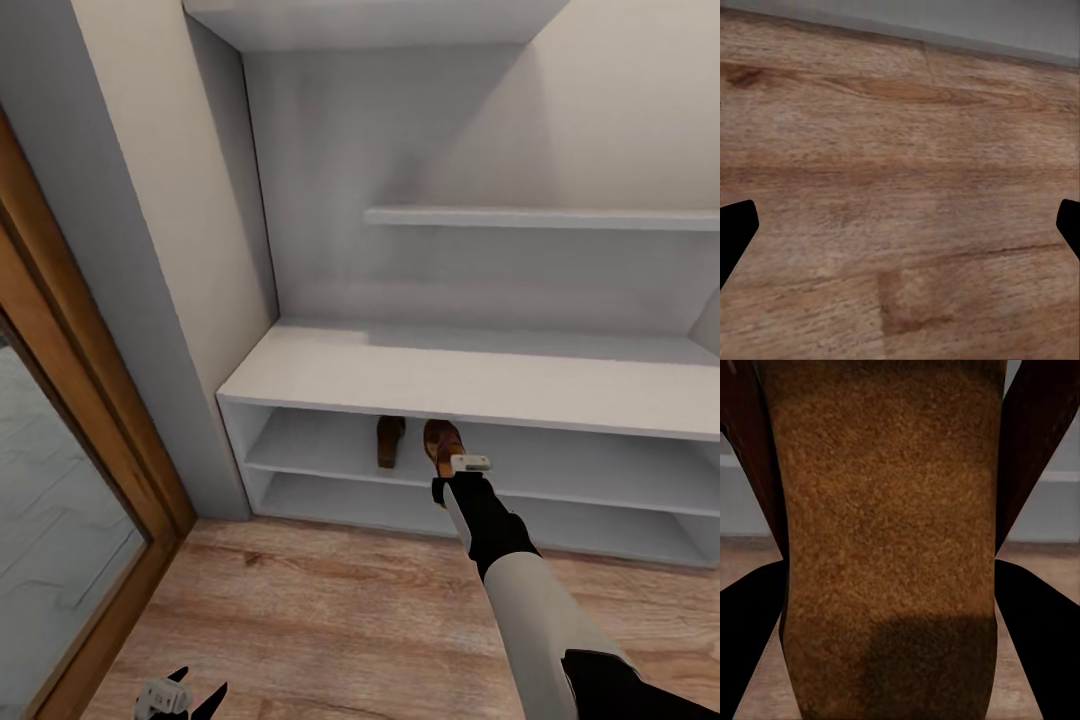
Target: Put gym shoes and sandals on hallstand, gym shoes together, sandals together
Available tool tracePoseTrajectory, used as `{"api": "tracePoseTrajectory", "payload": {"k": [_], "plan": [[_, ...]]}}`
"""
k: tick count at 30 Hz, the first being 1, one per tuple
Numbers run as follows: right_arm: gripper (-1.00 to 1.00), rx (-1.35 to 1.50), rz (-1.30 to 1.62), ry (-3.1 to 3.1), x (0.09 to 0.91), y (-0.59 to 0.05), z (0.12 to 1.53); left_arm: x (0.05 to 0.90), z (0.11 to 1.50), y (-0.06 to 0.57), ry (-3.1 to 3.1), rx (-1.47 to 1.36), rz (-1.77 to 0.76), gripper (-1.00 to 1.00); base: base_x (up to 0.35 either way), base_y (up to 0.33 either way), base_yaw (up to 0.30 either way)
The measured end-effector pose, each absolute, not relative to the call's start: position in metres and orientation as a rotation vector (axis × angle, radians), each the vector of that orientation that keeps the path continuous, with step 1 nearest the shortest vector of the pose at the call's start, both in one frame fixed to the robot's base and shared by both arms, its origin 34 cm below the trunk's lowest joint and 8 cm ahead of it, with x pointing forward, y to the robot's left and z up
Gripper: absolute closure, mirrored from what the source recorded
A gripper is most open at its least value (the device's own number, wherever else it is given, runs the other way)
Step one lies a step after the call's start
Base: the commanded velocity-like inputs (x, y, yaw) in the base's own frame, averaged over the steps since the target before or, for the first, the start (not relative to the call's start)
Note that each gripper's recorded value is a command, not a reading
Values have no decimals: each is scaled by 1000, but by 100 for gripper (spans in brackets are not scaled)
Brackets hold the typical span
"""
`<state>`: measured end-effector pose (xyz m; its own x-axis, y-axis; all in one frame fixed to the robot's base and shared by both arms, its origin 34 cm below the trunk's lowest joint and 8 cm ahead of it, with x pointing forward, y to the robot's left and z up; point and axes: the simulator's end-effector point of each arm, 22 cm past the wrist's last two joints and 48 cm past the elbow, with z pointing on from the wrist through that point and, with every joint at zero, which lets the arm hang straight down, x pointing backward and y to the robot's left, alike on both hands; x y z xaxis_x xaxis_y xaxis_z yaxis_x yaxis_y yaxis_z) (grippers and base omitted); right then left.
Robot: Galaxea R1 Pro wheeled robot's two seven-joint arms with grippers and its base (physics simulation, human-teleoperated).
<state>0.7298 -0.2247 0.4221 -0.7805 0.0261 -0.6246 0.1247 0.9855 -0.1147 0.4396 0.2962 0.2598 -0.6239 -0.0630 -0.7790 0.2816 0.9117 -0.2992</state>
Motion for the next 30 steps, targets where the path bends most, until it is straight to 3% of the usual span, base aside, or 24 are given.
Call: {"api": "tracePoseTrajectory", "payload": {"k": [30], "plan": [[100, 105, -200, 2501, 726, -225, 396, 433, 247, 295, 2223, 157, -507, -100, 37, 12, 19]]}}
